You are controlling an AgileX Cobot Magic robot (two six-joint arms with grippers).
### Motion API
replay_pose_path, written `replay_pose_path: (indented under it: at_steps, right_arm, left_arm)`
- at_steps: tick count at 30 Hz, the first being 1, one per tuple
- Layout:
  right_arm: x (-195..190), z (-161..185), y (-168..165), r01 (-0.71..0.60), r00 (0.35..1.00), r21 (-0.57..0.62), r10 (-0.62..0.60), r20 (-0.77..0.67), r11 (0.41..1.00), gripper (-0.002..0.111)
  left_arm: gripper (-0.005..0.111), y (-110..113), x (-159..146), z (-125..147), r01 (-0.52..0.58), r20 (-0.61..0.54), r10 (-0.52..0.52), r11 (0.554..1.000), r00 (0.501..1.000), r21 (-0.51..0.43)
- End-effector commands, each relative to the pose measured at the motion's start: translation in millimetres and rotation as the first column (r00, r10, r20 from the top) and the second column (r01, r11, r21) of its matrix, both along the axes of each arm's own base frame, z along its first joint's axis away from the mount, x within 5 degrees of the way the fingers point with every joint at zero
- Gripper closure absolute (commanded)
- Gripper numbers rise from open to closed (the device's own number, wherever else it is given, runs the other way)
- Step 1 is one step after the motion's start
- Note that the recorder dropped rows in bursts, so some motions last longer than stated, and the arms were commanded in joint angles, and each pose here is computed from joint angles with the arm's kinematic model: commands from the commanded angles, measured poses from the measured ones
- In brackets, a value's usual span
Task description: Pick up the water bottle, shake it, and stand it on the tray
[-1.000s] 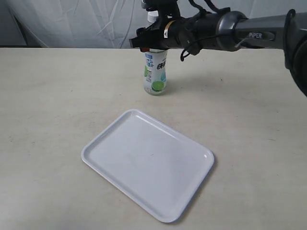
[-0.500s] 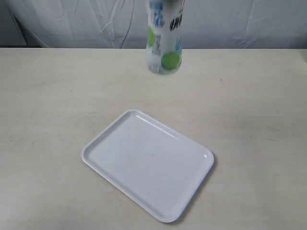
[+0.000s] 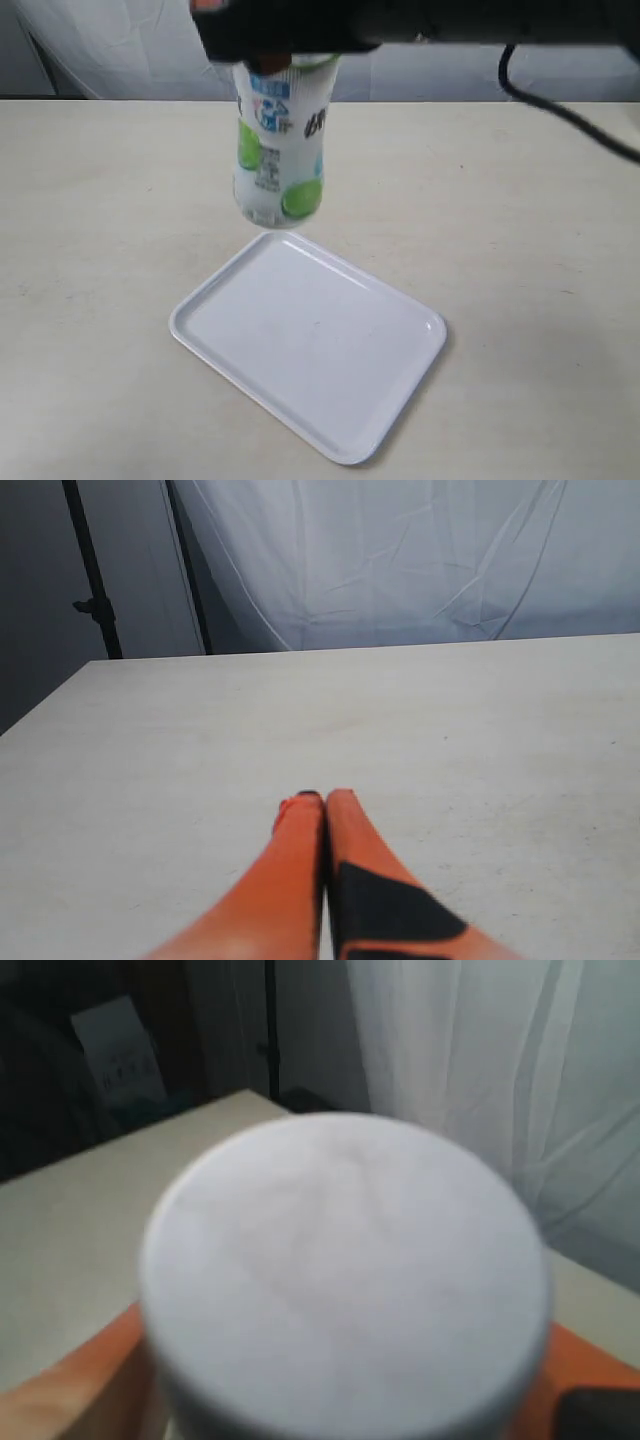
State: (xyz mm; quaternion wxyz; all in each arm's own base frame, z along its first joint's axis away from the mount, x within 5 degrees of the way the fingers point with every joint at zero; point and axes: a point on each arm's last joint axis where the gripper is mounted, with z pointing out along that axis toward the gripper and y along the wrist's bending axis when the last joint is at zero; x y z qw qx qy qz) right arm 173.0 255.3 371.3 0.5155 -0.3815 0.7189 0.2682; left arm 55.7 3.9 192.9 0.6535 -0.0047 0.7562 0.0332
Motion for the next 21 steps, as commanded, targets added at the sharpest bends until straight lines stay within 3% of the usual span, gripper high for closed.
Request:
replay_pose_path:
  at_steps: [1, 4, 11, 13, 16, 21]
  right_arm:
    - [4.7, -65.7, 7.7, -0.006, 0.991, -0.162, -0.016, -0.133, 0.987, 0.109]
    - [2.9, -60.5, 5.0, -0.005, 0.992, -0.151, -0.015, -0.126, 0.989, 0.109]
    - [-31.9, 43.4, -32.3, -0.043, 0.993, 0.174, 0.024, 0.112, 0.984, 0.109]
    - [-37.4, 53.3, -41.3, -0.049, 0.989, 0.202, 0.02, 0.145, 0.978, 0.109]
    - [-37.5, 45.3, -42.4, -0.038, 0.994, 0.131, 0.024, 0.105, 0.991, 0.109]
    - [-22.6, -33.9, -18.3, -0.033, 0.998, -0.082, 0.028, -0.059, 0.996, 0.109]
  left_arm:
    - [0.107, 0.0, -0.2, -0.1, -0.001, 0.007, 0.001, 1.0, 1.0, -0.001]
    - [0.107, 0.0, -0.2, -0.1, -0.001, 0.007, 0.001, 1.0, 1.0, -0.001]
    - [0.107, 0.0, -0.2, -0.1, -0.001, 0.007, 0.001, 1.0, 1.0, -0.001]
    - [0.107, 0.0, -0.2, -0.1, -0.001, 0.007, 0.001, 1.0, 1.0, -0.001]
    - [0.107, 0.0, -0.2, -0.1, -0.001, 0.007, 0.001, 1.0, 1.0, -0.001]
    - [0.107, 0.0, -0.2, -0.1, -0.001, 0.007, 0.001, 1.0, 1.0, -0.001]
